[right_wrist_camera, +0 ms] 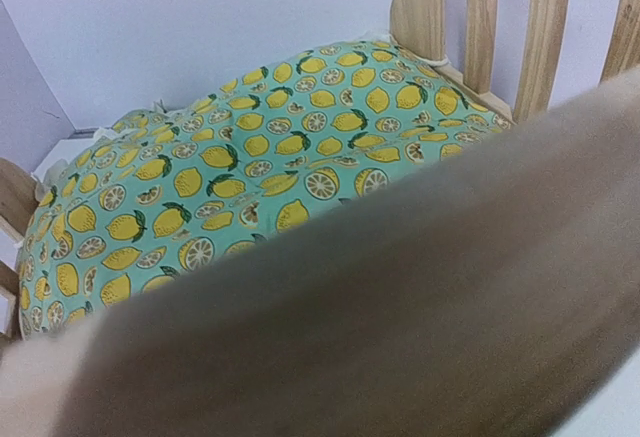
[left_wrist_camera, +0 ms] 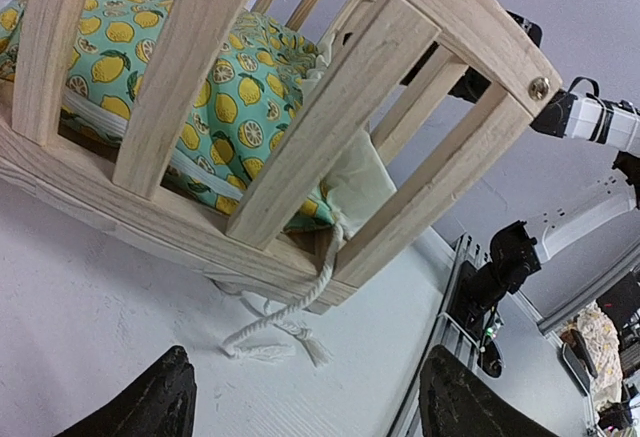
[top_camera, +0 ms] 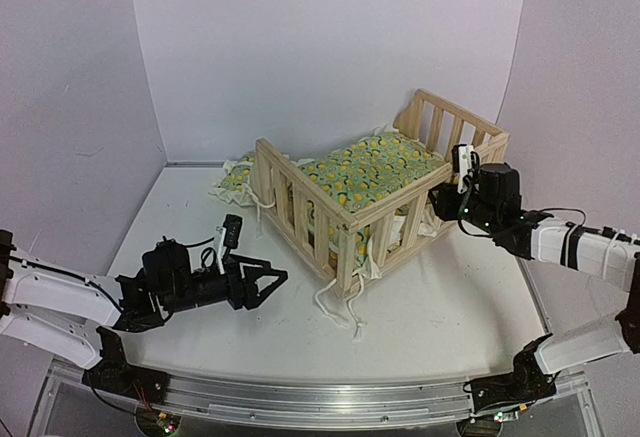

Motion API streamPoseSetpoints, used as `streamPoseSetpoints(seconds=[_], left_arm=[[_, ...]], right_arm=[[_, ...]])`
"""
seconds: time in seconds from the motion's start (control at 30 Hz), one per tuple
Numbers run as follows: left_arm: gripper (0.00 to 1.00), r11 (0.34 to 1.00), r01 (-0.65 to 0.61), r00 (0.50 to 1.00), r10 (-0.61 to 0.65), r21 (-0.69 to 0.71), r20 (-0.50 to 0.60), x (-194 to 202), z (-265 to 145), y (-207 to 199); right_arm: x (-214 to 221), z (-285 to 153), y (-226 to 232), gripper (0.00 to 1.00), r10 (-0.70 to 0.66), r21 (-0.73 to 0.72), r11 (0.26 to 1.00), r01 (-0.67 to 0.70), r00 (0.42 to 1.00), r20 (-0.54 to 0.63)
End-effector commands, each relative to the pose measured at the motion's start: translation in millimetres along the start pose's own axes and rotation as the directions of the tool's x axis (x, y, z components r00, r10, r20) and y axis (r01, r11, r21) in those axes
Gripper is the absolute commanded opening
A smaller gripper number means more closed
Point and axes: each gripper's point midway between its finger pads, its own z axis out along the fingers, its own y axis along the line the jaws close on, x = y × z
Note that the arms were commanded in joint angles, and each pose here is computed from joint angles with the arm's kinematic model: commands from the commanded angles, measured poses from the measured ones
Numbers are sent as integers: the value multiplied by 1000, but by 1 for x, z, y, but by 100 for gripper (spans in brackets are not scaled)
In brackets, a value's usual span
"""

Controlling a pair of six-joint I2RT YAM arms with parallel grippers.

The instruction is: Set up the pet bed

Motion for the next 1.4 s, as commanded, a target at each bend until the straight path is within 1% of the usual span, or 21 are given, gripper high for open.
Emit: streamPoseSetpoints(seconds=[0.0, 0.07, 0.13, 0.2, 0.27, 0.33, 0.37, 0.43, 0.5, 0.6, 0.7, 0.8, 0.87, 0.93, 1.0, 1.03, 1.07, 1.13, 1.2, 1.3, 1.37], left_arm=[[76, 1000, 17, 997, -18, 16, 73, -11, -9, -6], [76, 1000, 23, 997, -22, -7, 71, -7, -9, 0], [76, 998, 25, 995, -20, -52, 93, -9, -10, 9], [76, 998, 25, 995, -18, -62, 102, -11, -11, 10], [76, 997, 32, 994, -24, -76, 109, -12, -12, 13], [76, 995, 47, 993, -38, -85, 111, -10, -12, 16], [76, 995, 55, 993, -46, -85, 108, -9, -12, 16], [76, 994, 73, 994, -66, -76, 88, -4, -10, 16], [76, 993, 96, 994, -92, -70, 62, 3, -7, 17], [76, 992, 114, 993, -113, -60, 26, 14, -7, 17], [76, 996, 87, 995, -87, 2, -40, 26, -3, 7], [77, 998, 47, 994, -42, 49, -101, 41, 4, -3], [78, 997, 23, 995, -15, 73, -99, 47, 8, -8], [79, 994, -8, 996, 17, 105, -89, 53, 9, -11], [78, 992, -37, 994, 50, 123, -98, 61, 17, -12], [76, 991, -50, 992, 63, 122, -106, 65, 22, -12], [75, 991, -67, 991, 80, 118, -106, 70, 25, -12], [75, 985, -111, 989, 122, 129, -83, 75, 28, -18], [75, 988, -119, 989, 127, 96, -71, 76, 30, -14], [76, 998, -70, 995, 70, 0, -69, 81, 33, 6], [76, 999, -47, 995, 45, -22, -92, 91, 41, 13]], right_arm=[[-37, -15, 13, 34, -17, -48, 998, 28, 979, 201], [-32, -27, 15, 26, 11, -59, 998, 1, 977, 211], [-28, -38, 18, 24, 37, -44, 999, -29, 978, 204], [-20, -43, 15, 22, 61, 2, 998, -62, 982, 181], [-12, -48, 14, 15, 107, 17, 994, -111, 981, 161], [-11, -52, 14, 14, 144, 15, 989, -149, 973, 181], [-11, -50, 16, 15, 154, 9, 987, -158, 971, 183], [-14, -40, 21, 22, 141, 7, 990, -144, 976, 164], [-16, -29, 20, 31, 130, 51, 989, -138, 983, 132], [-8, -26, 9, 47, 141, 156, 978, -142, 990, 21], [22, -40, 3, 64, 169, 209, 969, -133, 972, -163], [53, -71, 5, 79, 179, 200, 972, -123, 940, -291], [64, -91, 7, 87, 181, 185, 975, -123, 921, -344], [72, -107, 16, 89, 172, 148, 981, -123, 904, -391], [83, -116, 40, 91, 136, 39, 990, -133, 883, -449], [90, -119, 58, 93, 107, -28, 990, -136, 874, -475], [97, -121, 76, 94, 73, -87, 988, -130, 873, -482], [110, -125, 115, 97, 18, -205, 970, -127, 886, -464], [126, -127, 146, 98, -23, -281, 953, -116, 894, -447], [147, -131, 182, 98, -89, -361, 931, -57, 923, -375], [166, -127, 194, 98, -104, -376, 926, -32, 936, -336]])
